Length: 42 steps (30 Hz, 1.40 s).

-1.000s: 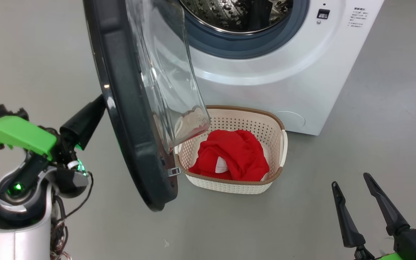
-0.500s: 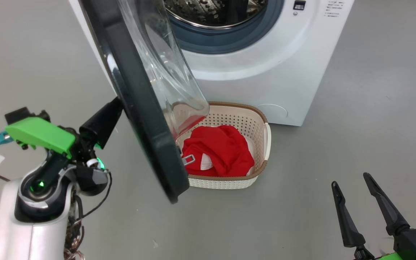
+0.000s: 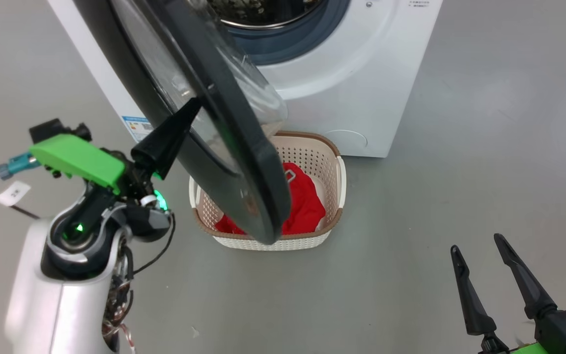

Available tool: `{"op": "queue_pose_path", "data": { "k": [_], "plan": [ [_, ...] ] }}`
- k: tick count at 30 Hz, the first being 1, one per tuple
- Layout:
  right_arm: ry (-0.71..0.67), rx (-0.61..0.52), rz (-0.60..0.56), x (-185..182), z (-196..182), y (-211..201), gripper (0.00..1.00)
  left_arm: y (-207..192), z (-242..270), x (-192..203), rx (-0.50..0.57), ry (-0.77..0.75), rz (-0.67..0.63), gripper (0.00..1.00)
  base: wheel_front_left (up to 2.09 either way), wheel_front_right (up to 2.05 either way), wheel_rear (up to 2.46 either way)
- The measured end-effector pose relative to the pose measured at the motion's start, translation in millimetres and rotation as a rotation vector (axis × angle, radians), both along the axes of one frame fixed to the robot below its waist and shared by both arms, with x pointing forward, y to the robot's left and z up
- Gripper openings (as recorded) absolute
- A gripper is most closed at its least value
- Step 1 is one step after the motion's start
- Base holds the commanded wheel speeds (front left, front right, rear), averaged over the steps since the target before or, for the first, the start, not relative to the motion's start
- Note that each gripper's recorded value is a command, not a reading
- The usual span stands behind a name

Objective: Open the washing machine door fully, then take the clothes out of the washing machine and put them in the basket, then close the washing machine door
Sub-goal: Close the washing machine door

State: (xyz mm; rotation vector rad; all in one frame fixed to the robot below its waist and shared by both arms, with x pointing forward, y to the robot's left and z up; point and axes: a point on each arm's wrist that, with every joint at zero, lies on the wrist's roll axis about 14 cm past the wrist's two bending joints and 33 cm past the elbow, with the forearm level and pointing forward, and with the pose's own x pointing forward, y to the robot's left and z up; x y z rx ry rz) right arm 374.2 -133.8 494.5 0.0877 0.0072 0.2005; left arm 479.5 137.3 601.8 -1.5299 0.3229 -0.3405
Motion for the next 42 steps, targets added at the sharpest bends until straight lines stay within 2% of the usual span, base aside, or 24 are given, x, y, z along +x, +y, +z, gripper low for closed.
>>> {"op": "queue_pose_path", "data": {
  "k": [17, 32, 42],
  "plan": [
    [0.000, -0.001, -0.053, 5, -3, -15, 1.00, -61, 8, 37, -0.003, -0.036, -0.098, 0.00, 0.00, 0.00, 0.00],
    [0.029, -0.014, -0.109, 11, -17, -33, 1.00, -76, 3, 89, -0.009, -0.055, -0.022, 0.00, 0.00, 0.00, 0.00],
    [0.057, -0.018, -0.148, 10, -27, -45, 1.00, -93, -2, 114, 0.007, -0.067, -0.027, 0.00, 0.00, 0.00, 0.00]
  ]
}}
